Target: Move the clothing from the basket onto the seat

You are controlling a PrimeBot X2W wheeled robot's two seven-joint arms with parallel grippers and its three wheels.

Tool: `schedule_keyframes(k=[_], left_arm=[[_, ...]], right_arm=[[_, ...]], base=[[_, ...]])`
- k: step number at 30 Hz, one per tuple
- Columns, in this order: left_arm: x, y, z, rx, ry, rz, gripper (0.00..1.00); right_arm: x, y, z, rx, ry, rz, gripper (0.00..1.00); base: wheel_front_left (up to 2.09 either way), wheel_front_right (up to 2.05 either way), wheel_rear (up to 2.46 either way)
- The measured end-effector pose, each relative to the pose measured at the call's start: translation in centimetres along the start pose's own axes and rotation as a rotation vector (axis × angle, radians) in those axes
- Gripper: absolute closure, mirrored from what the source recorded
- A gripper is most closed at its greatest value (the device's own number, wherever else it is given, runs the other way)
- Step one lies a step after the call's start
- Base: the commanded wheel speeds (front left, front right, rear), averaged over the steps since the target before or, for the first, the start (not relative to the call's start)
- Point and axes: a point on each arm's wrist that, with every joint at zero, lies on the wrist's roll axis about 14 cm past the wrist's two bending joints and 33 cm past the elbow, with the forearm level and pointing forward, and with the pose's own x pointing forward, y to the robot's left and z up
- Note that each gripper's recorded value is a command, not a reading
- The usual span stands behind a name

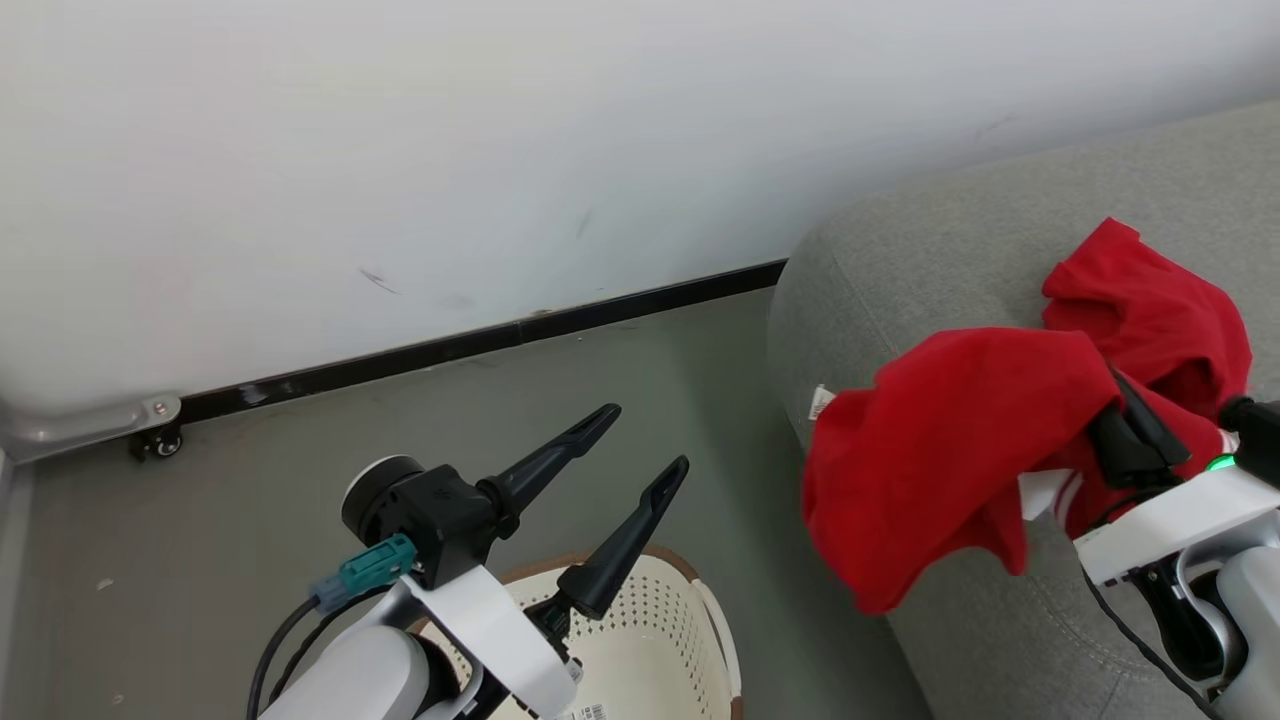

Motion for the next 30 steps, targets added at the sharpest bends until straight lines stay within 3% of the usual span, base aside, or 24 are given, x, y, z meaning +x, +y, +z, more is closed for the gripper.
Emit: schedule_keyframes(k=[15, 30], left_arm=[[1.7, -2.7, -1.5, -0.036, 0.030, -0.105, 0.00], [2.4, -2.8, -2.9, -0.058, 0.056, -0.138, 0.00]], right_arm=[[-3.7, -3.6, -0.8, 0.001, 0.008, -0.128, 1.00], [-4.4, -4.1, -0.8, 0.005, 0.000, -0.163, 1.00]], base=[[0.00, 0.00, 0.00], [0.00, 0.00, 0.00]])
